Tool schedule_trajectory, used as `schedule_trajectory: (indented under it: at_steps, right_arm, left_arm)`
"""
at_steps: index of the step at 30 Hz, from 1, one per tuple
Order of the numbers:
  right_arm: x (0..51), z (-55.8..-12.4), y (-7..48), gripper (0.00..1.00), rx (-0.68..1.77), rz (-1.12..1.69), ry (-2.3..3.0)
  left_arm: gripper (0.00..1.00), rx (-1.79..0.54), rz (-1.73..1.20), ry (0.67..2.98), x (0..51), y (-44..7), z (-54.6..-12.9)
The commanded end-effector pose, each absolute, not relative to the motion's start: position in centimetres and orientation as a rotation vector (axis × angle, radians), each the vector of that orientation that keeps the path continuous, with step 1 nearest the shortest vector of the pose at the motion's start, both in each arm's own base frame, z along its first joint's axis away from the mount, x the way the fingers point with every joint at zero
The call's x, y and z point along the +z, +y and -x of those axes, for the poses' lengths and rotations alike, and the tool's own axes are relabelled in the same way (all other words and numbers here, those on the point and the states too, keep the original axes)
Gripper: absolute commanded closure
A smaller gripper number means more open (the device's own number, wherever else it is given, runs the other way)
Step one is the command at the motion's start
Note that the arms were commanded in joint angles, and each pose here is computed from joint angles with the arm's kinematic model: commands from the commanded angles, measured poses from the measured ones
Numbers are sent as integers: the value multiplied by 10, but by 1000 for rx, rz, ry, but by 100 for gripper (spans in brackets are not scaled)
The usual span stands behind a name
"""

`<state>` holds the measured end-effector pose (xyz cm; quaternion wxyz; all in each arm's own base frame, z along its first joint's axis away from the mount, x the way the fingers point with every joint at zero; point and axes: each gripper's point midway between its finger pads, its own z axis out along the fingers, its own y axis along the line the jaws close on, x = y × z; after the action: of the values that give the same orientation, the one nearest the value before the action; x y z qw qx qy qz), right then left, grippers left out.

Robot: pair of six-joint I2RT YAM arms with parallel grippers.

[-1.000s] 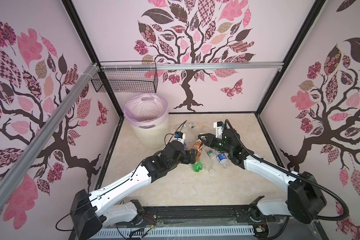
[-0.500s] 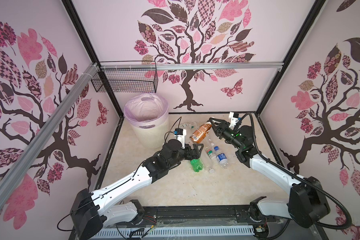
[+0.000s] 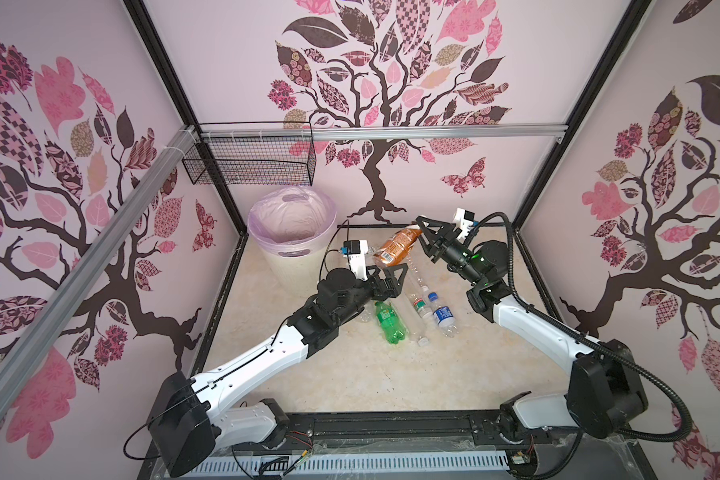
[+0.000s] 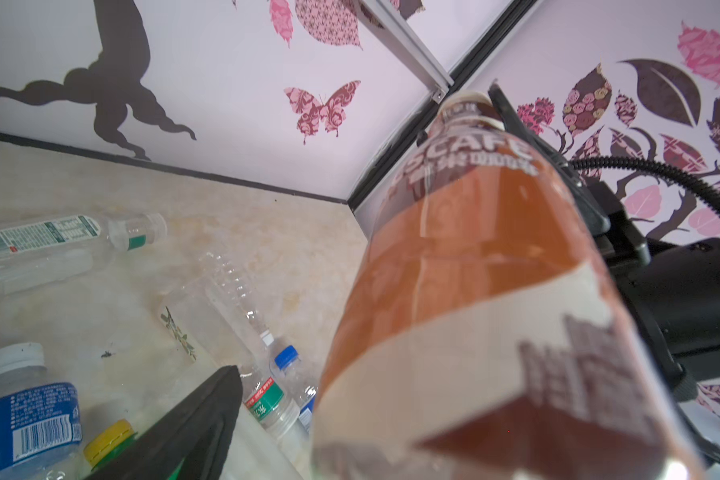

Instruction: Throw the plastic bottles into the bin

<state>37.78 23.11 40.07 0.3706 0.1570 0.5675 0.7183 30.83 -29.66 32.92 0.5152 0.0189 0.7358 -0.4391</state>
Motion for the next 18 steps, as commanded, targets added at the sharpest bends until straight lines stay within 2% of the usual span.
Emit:
schedule_trajectory:
  at_steps: [1,11,18]
  right_arm:
    - [414,-383,234,72,1897,-394,1411]
    - [405,-411,249,73,1997,-435,1402]
    - [414,-420,251,73,2000,-425,1392]
  left_arm:
    - [3,-1105,9,1591,384,-287,-317]
    - [4,-1045,-3,1519,417,-284,-336]
    - [6,-1045,-30,1546,416,-292,-347]
